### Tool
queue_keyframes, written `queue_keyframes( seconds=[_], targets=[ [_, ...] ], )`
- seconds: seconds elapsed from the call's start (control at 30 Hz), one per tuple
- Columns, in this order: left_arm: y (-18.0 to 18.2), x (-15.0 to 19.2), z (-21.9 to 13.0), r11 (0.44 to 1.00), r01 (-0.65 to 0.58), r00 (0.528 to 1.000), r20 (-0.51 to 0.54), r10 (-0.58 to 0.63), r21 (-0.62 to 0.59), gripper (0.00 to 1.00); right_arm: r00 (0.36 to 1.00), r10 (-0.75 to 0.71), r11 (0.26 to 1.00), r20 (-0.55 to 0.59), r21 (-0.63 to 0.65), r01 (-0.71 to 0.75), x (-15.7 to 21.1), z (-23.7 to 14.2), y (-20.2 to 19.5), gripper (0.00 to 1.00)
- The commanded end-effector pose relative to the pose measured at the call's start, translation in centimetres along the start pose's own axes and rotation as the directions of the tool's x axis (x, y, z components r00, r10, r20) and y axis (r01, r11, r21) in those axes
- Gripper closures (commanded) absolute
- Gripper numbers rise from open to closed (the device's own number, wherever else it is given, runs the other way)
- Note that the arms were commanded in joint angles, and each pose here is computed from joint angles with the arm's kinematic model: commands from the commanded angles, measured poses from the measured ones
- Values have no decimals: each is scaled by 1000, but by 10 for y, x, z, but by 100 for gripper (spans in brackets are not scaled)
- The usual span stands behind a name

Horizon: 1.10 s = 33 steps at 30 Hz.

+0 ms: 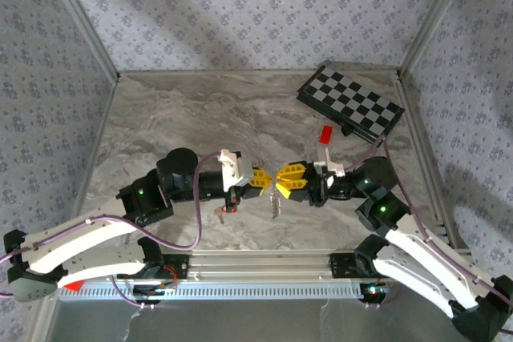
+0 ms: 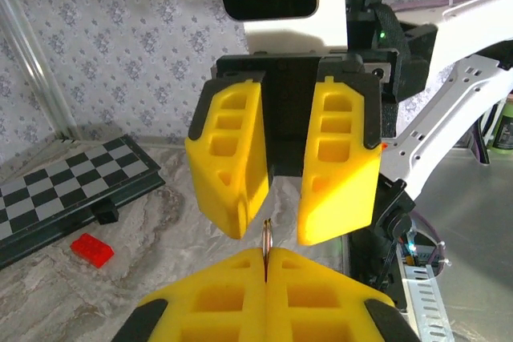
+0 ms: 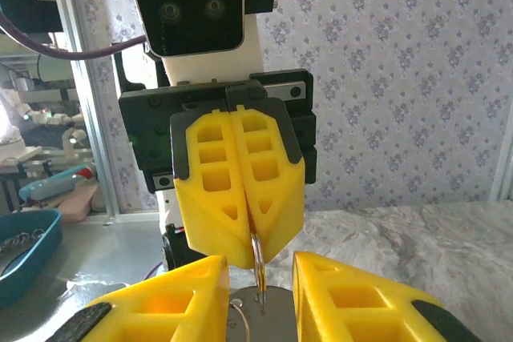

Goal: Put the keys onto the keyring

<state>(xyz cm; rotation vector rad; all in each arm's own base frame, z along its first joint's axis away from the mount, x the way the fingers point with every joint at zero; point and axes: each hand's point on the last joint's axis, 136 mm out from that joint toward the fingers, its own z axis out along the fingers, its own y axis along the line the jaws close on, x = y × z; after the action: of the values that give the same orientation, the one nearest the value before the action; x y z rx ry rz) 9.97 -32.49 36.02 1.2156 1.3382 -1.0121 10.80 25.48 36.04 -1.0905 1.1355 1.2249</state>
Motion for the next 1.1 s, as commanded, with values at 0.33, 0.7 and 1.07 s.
queue_keyframes(
  seconds=[0.33, 0.7, 1.07],
  targets=[
    [-9, -2, -16, 994, -107, 994, -29, 108, 26, 100, 988, -24, 997, -151, 73, 35, 11, -3, -3, 64],
    [-11, 3, -14, 994, -99, 995, -13, 100, 36, 100, 979, -9, 998, -202, 60, 22, 25, 6, -2, 64],
    [-12, 5, -14, 994, -97, 995, -19, 98, 41, 100, 986, -9, 1000, -167, 27, 13, 21, 12, 3, 68]
  ],
)
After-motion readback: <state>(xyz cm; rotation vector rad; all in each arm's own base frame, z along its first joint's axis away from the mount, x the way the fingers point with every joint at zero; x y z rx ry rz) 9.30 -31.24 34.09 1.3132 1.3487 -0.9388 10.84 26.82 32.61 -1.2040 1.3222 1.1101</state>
